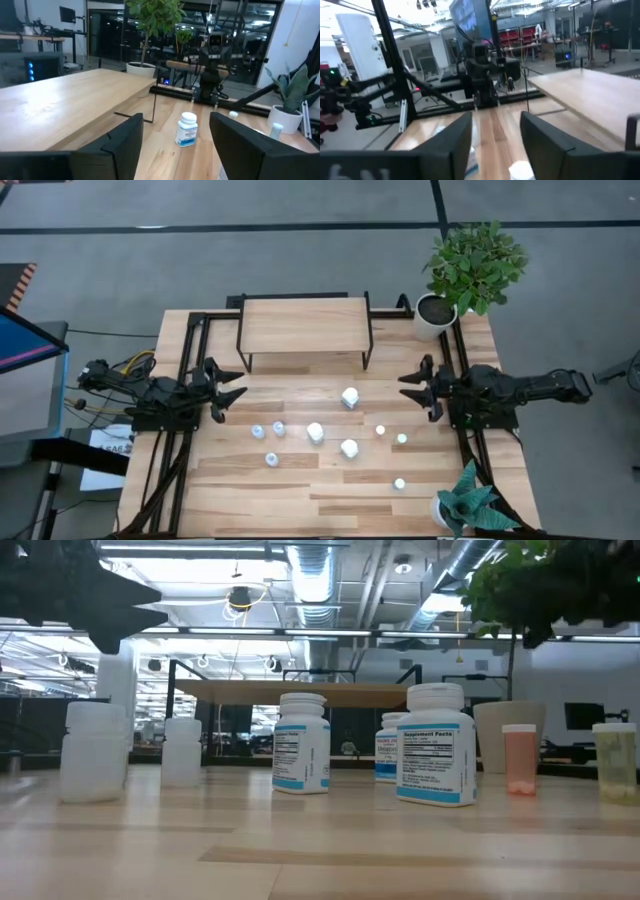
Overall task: Pick and place medicine bottles onto shelf by color
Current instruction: Put the top white pill bottle on the shelf
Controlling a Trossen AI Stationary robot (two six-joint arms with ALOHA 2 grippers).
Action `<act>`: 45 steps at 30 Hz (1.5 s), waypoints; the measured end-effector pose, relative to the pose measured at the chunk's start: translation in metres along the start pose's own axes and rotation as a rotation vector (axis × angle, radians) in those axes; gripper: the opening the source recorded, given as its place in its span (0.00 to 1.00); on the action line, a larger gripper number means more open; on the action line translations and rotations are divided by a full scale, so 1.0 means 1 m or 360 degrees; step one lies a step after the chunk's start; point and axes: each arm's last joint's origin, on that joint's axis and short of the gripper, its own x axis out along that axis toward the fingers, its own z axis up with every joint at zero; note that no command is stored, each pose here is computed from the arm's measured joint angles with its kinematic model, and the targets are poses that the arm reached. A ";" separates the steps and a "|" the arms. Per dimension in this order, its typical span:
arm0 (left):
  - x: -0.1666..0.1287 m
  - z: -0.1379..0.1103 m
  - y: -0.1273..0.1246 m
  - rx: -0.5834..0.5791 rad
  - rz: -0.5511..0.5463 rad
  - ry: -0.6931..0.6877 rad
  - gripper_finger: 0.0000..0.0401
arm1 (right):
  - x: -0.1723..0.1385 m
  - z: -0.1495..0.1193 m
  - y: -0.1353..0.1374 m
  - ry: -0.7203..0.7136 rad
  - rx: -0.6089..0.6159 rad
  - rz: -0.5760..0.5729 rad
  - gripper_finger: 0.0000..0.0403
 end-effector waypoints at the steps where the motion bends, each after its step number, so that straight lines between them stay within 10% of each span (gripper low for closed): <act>1: 0.000 0.000 0.000 0.0008 0.0000 0.0000 0.55 | 0.000 0.005 0.001 -0.0019 -0.0009 0.0009 0.54; 13: 0.001 0.025 -0.003 0.0030 -0.0004 -0.0052 0.54 | 0.013 0.051 0.007 0.0401 -0.0024 -0.0108 0.60; 21: 0.010 0.029 -0.012 0.0103 -0.0090 0.0095 0.54 | 0.052 0.033 -0.005 0.1020 0.0253 -0.0449 0.56; 31: 0.020 0.034 -0.020 0.0162 -0.0079 0.0181 0.53 | 0.122 0.033 -0.008 0.1291 -0.0031 -0.0403 0.62; 45: 0.021 0.034 -0.019 0.0170 -0.0048 0.0178 0.53 | 0.191 0.009 -0.018 0.1720 0.0041 -0.0564 0.67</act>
